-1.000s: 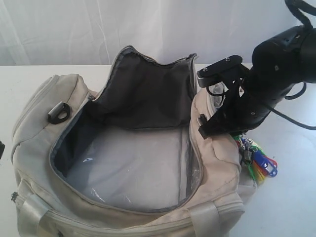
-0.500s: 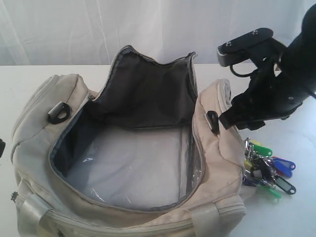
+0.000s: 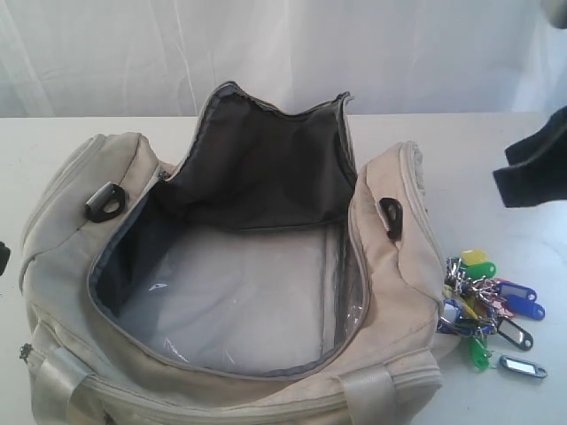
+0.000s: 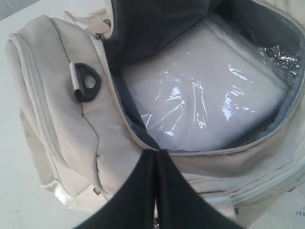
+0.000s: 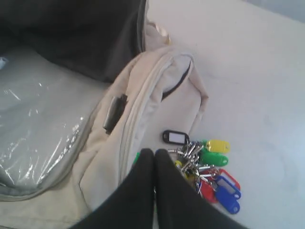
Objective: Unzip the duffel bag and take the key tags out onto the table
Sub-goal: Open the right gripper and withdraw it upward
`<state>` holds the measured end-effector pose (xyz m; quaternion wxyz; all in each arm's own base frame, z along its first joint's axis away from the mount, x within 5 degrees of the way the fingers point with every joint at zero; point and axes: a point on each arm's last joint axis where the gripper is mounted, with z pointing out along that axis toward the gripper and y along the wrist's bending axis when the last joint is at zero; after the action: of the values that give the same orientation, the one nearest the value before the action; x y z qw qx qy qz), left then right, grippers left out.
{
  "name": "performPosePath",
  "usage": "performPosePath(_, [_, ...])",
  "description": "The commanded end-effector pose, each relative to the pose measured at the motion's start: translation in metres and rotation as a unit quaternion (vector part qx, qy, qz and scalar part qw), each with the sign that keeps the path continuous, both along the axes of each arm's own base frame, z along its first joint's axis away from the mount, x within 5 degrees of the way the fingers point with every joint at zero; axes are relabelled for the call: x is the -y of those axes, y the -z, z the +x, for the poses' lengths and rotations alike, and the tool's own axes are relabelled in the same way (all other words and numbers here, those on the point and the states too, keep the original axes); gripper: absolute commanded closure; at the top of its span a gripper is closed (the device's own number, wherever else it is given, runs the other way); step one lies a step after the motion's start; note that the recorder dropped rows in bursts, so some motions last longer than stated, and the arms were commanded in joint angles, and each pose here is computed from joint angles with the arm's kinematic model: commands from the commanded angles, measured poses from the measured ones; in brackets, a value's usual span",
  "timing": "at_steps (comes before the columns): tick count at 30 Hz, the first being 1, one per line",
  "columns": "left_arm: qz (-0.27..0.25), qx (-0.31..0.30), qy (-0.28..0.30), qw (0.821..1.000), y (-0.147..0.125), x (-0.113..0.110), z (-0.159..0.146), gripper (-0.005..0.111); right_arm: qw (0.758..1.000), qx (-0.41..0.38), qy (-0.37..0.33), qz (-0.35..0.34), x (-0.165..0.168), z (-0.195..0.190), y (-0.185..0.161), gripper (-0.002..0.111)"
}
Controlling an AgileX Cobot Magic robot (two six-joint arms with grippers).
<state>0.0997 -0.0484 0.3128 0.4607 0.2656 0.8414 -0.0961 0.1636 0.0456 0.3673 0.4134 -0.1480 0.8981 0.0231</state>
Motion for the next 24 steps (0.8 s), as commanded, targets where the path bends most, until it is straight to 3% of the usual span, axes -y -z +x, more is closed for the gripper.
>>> performPosePath(1, [0.009, 0.006, -0.001, 1.000, 0.0020, -0.0010, 0.0012, 0.107, 0.992, 0.117, -0.005, 0.038, 0.0077, -0.0255, -0.0070, 0.108])
performPosePath(4, [0.008, 0.005, -0.001, 1.000, 0.0022, -0.0010, 0.0011, 0.107, 0.987, 0.152, -0.009, 0.045, 0.0093, -0.0316, -0.0127, 0.108])
performPosePath(24, [0.008, 0.005, -0.001, 1.000, 0.0022, -0.0010, 0.0011, 0.107, 0.988, 0.149, -0.008, 0.045, 0.0104, -0.0348, -0.0128, 0.108])
